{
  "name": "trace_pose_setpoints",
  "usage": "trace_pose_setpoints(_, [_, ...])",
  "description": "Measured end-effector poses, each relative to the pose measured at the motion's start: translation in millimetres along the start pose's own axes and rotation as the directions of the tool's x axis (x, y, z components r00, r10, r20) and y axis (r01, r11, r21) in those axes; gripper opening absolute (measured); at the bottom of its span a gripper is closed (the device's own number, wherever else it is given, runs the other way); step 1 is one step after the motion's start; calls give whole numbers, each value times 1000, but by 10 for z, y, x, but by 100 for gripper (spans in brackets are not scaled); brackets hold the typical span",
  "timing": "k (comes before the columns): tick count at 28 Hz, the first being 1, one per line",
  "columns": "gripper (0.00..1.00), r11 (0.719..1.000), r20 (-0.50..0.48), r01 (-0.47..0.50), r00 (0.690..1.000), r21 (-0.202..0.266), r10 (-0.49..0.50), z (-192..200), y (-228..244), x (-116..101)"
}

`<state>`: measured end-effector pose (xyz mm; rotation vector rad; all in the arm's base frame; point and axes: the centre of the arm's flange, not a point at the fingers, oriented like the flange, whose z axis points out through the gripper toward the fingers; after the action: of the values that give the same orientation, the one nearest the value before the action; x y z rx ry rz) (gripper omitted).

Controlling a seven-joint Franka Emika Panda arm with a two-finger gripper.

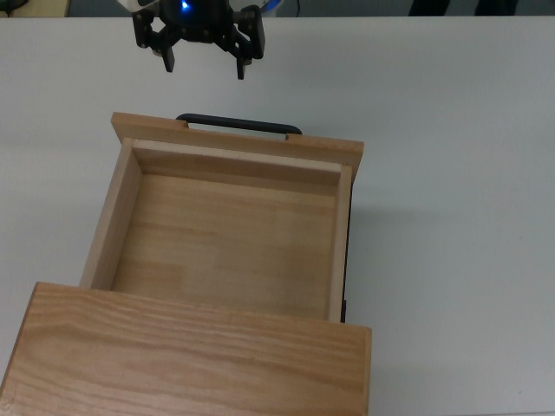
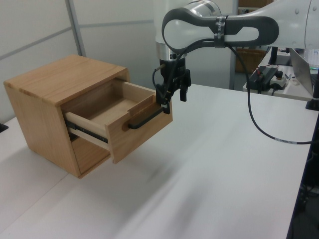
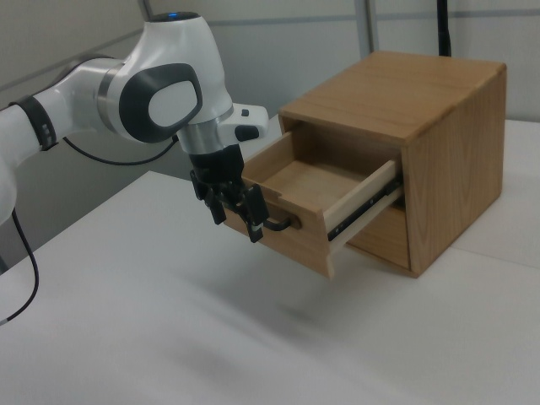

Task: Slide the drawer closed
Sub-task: 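Move the open gripper toward the drawer front beside the black handle, then push the drawer front with the gripper into the cabinet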

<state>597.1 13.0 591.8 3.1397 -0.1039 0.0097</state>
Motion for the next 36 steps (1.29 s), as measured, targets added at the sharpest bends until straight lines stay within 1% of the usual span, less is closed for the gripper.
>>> trace_pose_setpoints(3, [100, 1000, -3, 3, 1000, 1, -3, 16, -19, 14])
trace_pose_setpoints(5, [89, 1000, -14, 9, 1000, 2, -9, 15, -55, 30])
trace_pose_setpoints(6, [87, 1000, -17, 12, 1000, 2, -12, 18, -71, 34])
trace_pose_setpoints(9, [75, 1000, -16, 20, 1000, 2, -20, 39, -121, 41])
trace_pose_setpoints(10, [68, 1000, -14, 23, 1000, 3, -23, 50, -143, 42])
trace_pose_setpoints(12, [63, 1000, -12, 27, 1000, 3, -27, 61, -166, 44])
trace_pose_setpoints(13, [56, 1000, -11, 29, 1000, 3, -29, 66, -174, 45])
trace_pose_setpoints(15, [50, 1000, -10, 31, 999, 3, -31, 72, -188, 46])
trace_pose_setpoints(16, [44, 999, -10, 32, 999, 3, -32, 74, -196, 45])
trace_pose_setpoints(20, [31, 999, -9, 39, 999, 3, -39, 77, -233, 41])
trace_pose_setpoints(21, [25, 999, -9, 44, 999, 3, -44, 80, -262, 37])
trace_pose_setpoints(22, [23, 999, -8, 48, 999, 4, -48, 82, -284, 34])
trace_pose_setpoints(25, [13, 998, -5, 62, 998, 4, -62, 97, -368, 22])
trace_pose_setpoints(26, [5, 998, -2, 70, 998, 4, -70, 112, -417, 16])
trace_pose_setpoints(27, [1, 997, 0, 76, 997, 4, -76, 124, -449, 13])
trace_pose_setpoints(32, [1, 996, 26, 93, 995, 3, -93, 276, -565, 39])
trace_pose_setpoints(36, [1, 996, 55, 93, 994, 1, -93, 480, -577, 115])
